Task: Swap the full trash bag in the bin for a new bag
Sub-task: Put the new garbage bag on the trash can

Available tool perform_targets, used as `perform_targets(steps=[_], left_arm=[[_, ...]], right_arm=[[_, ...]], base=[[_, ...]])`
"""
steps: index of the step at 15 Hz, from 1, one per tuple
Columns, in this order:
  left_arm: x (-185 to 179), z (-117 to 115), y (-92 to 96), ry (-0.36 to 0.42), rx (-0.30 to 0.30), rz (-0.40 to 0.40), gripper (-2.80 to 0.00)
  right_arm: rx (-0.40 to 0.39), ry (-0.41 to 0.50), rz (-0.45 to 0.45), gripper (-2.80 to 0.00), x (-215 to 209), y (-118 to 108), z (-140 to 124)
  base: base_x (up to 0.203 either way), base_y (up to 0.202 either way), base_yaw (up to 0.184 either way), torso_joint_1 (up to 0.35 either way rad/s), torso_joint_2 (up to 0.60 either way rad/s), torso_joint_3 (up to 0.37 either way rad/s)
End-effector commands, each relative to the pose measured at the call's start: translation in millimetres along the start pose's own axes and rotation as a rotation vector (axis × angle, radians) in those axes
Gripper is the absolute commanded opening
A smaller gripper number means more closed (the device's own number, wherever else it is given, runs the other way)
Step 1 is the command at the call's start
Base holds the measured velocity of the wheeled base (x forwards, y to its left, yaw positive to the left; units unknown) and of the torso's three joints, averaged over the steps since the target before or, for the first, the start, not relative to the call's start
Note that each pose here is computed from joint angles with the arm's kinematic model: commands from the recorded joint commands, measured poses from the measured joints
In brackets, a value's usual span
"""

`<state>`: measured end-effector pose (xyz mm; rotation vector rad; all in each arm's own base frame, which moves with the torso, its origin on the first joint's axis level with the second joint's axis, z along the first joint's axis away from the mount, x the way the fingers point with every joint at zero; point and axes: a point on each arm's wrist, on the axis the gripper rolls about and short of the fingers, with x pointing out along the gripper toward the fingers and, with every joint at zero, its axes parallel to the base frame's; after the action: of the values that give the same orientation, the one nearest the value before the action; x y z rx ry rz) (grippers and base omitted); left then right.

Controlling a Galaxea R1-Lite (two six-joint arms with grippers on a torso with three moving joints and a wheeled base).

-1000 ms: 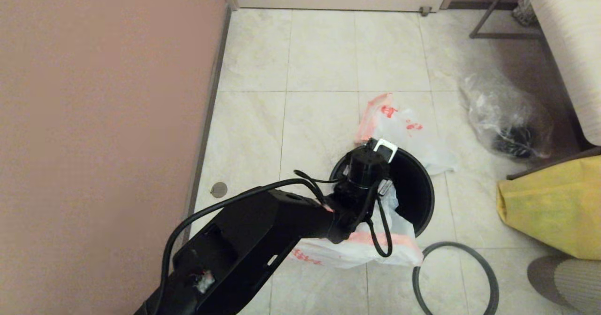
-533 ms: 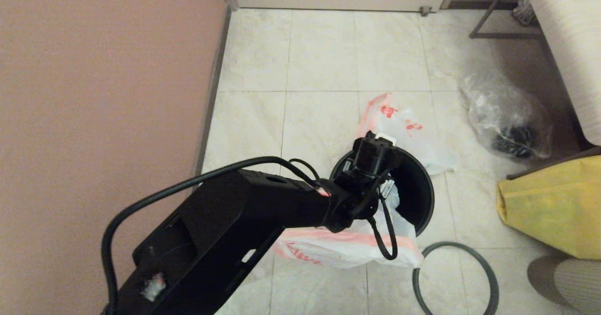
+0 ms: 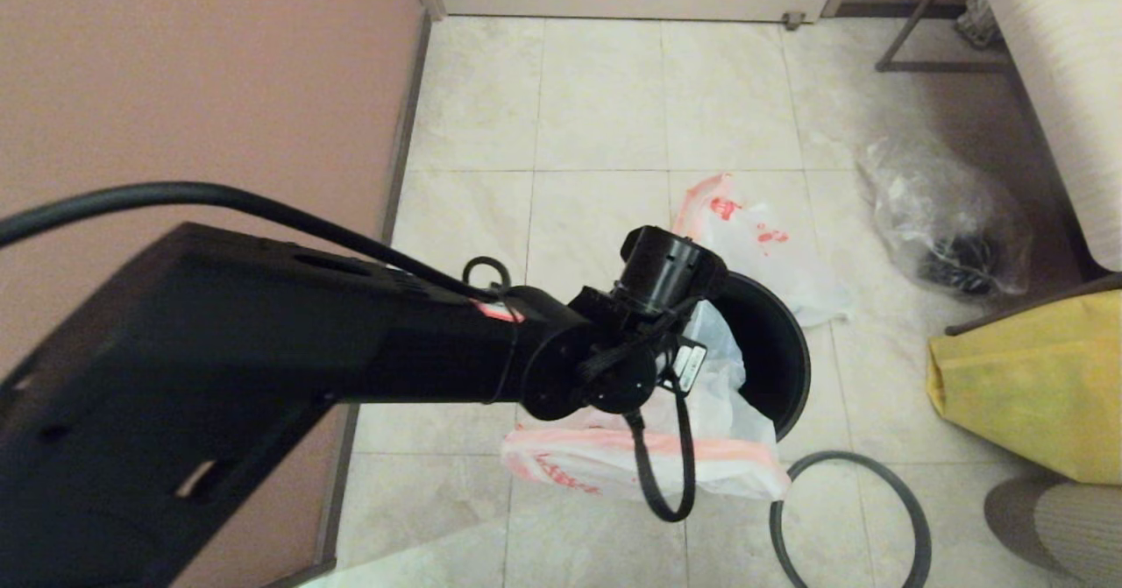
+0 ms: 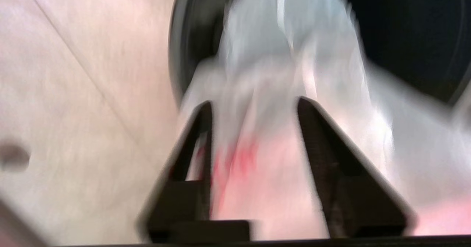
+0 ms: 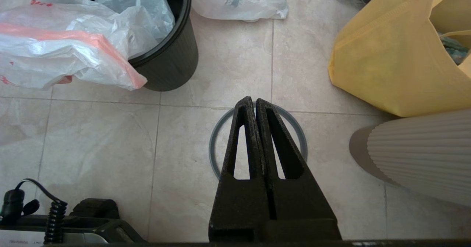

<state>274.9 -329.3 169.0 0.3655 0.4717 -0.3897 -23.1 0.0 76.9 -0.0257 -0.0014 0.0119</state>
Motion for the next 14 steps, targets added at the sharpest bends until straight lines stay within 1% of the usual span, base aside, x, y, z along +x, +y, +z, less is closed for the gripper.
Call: perform_targets(steps=[1,3,5,7,8,10,11,13,14], left_arm=[[-52,-7,28.2,0.004,-0.022,-0.001,-2.8],[-77,-26,40.4,0.04,-0.018,-0.028,-2.8],[-92,-50,42.9,0.091,0.004,-0.059,-2.8],[-102,-75,40.5,0.14,0.025,-0.08,-2.8],[-107,-85,38.4,0.141,0.033,-0.093,0.0],[-118,-115,29.9,0.149,0.093,-0.131,0.0],[-121,-127,27.8,0.147,0.144,-0.144,0.0],[-115,-133,30.6,0.089,0.237,-0.139,0.0],[-107,-134,34.2,0.077,0.273,-0.123,0.0]], right_arm=[[0.0,0.001,0.0,-2.8,0,0,0],[0.0,0.001,0.0,-2.8,0,0,0],[0.0,0.001,0.0,-2.8,0,0,0],[-0.001,0.001,0.0,-2.8,0,0,0],[0.0,0.001,0.0,-2.8,0,0,0],[0.0,0.001,0.0,-2.8,0,0,0],[0.0,0.001,0.0,-2.8,0,0,0],[0.0,0.001,0.0,-2.8,0,0,0],[0.0,0.001,0.0,-2.8,0,0,0]], base=[[0.0,0.0,0.0,0.0,0.0,0.0],[0.0,0.0,0.0,0.0,0.0,0.0],[0.0,0.0,0.0,0.0,0.0,0.0],[0.0,0.0,0.0,0.0,0.0,0.0],[0.0,0.0,0.0,0.0,0.0,0.0],[0.0,0.0,0.0,0.0,0.0,0.0],[0.0,0.0,0.0,0.0,0.0,0.0],[0.0,0.0,0.0,0.0,0.0,0.0],[0.0,0.0,0.0,0.0,0.0,0.0]])
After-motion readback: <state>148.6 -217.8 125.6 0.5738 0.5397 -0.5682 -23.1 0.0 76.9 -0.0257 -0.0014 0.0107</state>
